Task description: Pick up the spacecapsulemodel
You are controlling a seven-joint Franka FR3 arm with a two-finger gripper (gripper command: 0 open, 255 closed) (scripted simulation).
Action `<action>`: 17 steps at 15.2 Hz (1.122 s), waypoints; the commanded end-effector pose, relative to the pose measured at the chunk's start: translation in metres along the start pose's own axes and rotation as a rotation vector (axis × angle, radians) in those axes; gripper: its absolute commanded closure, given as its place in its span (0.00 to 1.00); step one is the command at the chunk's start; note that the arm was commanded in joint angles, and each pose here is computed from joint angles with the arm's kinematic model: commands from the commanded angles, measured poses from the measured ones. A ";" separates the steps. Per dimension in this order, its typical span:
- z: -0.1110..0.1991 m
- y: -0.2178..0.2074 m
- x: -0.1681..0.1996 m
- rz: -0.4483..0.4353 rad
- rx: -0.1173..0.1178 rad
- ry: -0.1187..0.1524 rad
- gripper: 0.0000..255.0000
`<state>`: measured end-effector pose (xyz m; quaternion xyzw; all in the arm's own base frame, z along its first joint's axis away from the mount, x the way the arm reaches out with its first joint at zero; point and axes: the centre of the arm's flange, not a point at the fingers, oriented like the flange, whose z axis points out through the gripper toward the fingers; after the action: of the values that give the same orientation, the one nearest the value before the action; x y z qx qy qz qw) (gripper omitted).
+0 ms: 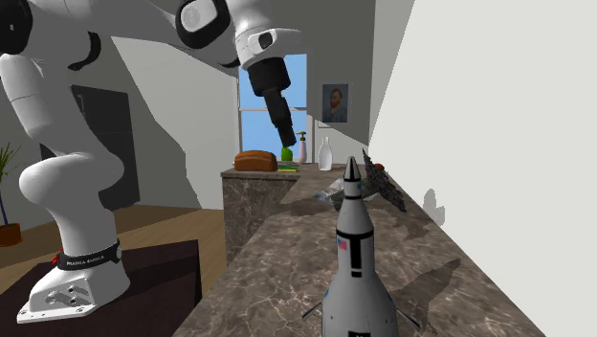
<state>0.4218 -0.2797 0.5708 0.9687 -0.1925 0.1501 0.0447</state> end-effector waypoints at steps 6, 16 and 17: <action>0.018 0.071 0.042 0.057 -0.042 0.062 0.00; 0.040 0.142 0.081 0.116 -0.084 0.126 0.00; 0.045 0.142 0.080 0.116 -0.084 0.126 0.00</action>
<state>0.4490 -0.4443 0.5609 0.9421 -0.2510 0.2041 0.0883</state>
